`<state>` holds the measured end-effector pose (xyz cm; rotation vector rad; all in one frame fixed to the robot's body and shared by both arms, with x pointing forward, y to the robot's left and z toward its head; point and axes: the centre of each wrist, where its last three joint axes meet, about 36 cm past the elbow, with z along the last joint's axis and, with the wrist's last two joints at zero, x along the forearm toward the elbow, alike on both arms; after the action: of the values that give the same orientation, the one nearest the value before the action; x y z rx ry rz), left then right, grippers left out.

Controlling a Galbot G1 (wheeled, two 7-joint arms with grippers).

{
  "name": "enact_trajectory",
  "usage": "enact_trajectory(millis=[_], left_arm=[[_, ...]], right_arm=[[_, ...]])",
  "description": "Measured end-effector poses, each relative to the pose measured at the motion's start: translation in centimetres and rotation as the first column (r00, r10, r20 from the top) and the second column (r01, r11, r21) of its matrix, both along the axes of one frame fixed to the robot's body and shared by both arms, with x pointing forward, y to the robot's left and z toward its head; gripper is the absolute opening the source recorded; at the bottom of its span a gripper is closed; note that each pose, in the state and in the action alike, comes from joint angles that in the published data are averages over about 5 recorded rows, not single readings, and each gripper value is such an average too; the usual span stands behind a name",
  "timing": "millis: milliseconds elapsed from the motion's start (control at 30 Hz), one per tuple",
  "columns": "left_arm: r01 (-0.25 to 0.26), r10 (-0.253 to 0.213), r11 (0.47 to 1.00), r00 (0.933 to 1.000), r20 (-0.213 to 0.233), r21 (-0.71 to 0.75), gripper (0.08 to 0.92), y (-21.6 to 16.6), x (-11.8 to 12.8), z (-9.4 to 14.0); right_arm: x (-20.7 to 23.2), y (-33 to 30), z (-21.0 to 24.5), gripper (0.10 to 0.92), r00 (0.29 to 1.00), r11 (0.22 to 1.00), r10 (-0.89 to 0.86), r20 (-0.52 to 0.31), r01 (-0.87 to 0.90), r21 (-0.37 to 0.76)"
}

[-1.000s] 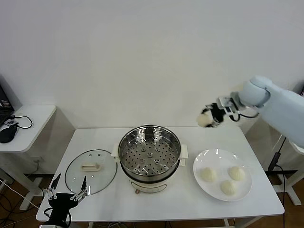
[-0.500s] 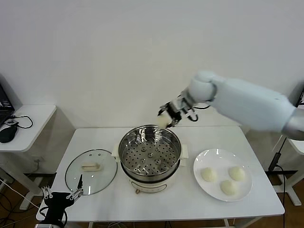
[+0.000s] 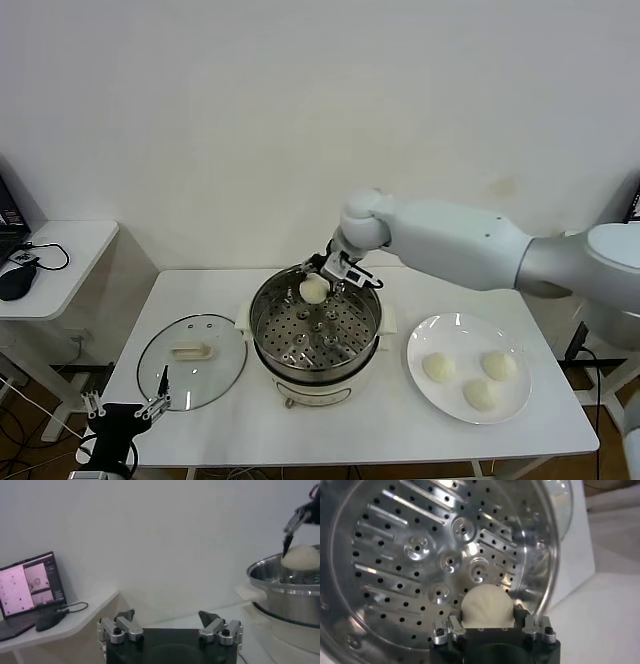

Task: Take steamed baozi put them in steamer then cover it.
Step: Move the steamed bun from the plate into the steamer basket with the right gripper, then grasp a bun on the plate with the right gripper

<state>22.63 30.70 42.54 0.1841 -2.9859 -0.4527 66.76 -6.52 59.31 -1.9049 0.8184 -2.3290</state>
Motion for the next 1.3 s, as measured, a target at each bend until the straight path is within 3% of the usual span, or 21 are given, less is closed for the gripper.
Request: enact_trajectory(millis=[233, 500, 667, 1000, 1300], left_arm=[[0.0, 0.0, 1.0, 1.0, 0.008, -0.001, 0.823, 0.0, 0.1, 0.1], [0.004, -0.004, 1.0, 0.9999, 0.016, 0.002, 0.823, -0.1, 0.1, 0.5], [0.007, -0.007, 1.0, 0.9998, 0.017, 0.002, 0.823, -0.2, 0.1, 0.6], [0.022, -0.022, 1.0, 0.9995, 0.021, 0.01, 0.823, -0.1, 0.3, 0.9], [0.041, -0.041, 0.999, 0.9988, 0.025, 0.012, 0.823, 0.1, 0.7, 1.6]], right_arm=[[0.6, 0.6, -1.6, 0.641, 0.997, 0.997, 0.071, 0.038, -0.069, -0.044], [1.2, 0.9, -1.8, 0.806, 0.992, 0.993, 0.106, 0.062, -0.103, -0.056], [1.1, 0.5, -0.2, 0.822, 0.996, 0.996, 0.077, 0.054, -0.075, -0.045], [-0.4, -4.3, 7.1, 0.823, 0.981, 0.98, -0.193, -0.021, 0.194, 0.056], [-3.9, -14.3, 9.0, 0.823, 0.864, 0.862, -0.491, -0.109, 0.5, 0.084]])
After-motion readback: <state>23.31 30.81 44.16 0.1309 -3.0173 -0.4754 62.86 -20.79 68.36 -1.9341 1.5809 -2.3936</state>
